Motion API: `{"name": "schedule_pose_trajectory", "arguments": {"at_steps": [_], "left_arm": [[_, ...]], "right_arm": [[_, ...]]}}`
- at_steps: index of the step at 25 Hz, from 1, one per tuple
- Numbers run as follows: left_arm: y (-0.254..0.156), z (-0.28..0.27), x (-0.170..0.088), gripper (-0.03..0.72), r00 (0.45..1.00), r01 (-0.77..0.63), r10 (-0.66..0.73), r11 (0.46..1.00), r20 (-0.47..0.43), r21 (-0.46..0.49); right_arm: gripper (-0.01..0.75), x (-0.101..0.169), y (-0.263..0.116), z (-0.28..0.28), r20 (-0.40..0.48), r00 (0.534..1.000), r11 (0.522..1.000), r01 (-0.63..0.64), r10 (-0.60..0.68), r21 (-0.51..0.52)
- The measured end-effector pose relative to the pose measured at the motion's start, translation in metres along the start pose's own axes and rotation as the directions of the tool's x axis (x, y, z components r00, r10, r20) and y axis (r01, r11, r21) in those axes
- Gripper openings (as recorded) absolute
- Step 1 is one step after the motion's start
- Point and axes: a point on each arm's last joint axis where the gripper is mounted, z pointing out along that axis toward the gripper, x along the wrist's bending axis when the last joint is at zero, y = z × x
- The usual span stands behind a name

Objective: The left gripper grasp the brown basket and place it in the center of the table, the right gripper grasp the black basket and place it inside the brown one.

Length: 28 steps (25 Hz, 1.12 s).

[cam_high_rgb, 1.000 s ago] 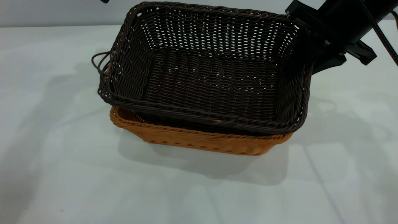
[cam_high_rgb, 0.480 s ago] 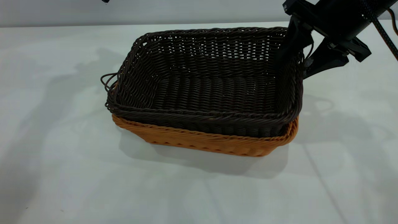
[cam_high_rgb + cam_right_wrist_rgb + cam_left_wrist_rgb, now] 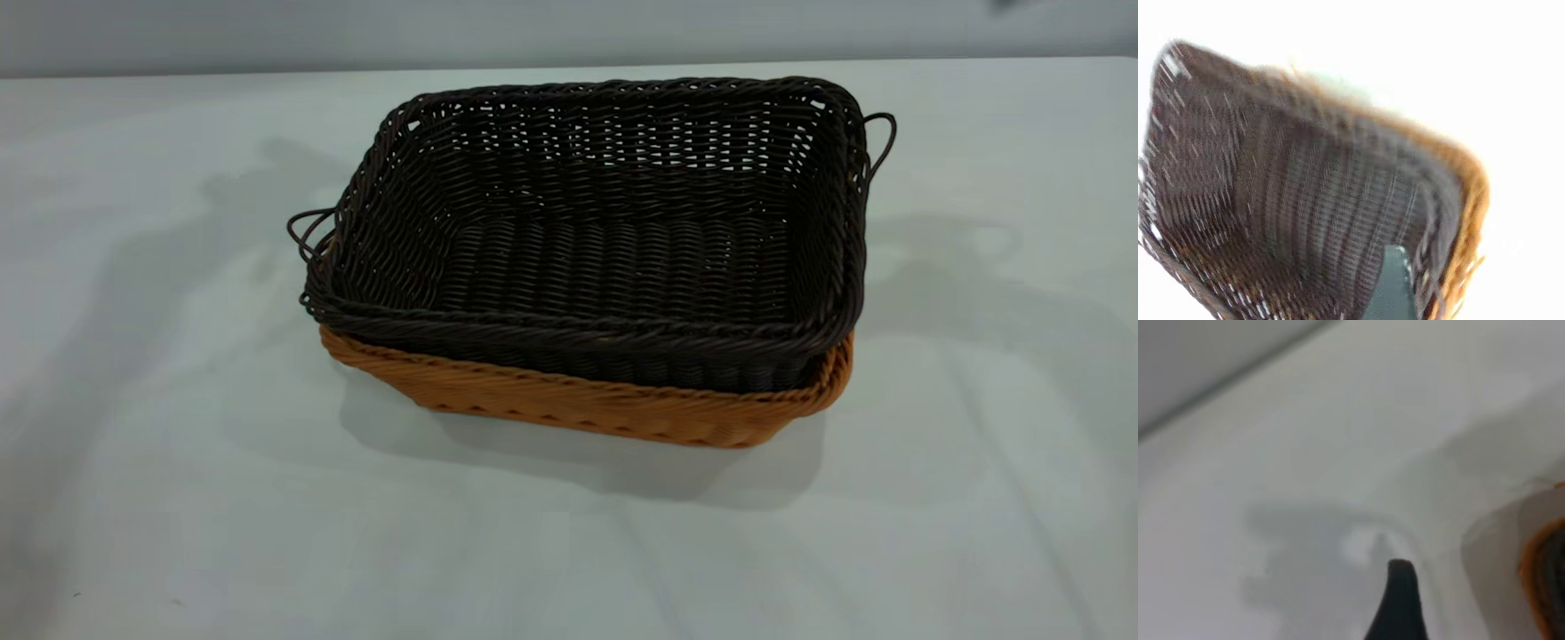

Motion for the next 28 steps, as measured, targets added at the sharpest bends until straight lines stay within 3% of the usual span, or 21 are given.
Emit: {"name": "schedule_pose_trajectory", "arguments": {"at_steps": [6,12,19,28], "left_arm": [[0.011,-0.103,-0.022,0.572,0.995,0.044,-0.052,0.995,-0.08,-0.095],[-0.011,-0.191,-0.047,0.572,0.974,0.157,-0.163,0.986,-0.16,-0.052],[-0.061,-0.234,-0.074,0.572,0.948,0.241,-0.243,0.97,-0.204,-0.032],[-0.172,-0.239,-0.119,0.572,0.938,0.303,-0.287,0.951,-0.195,0.057]], "right_arm": [[0.559,0.056,-0.009,-0.111,0.017,0.985,0.961,0.174,-0.174,-0.215],[0.561,0.105,-0.057,-0.189,0.032,0.949,0.895,0.306,-0.313,-0.326],[0.561,0.112,-0.125,-0.197,0.036,0.944,0.893,0.324,-0.329,-0.312],[0.561,0.11,-0.214,-0.189,0.063,0.934,0.874,0.352,-0.352,-0.335]]}}
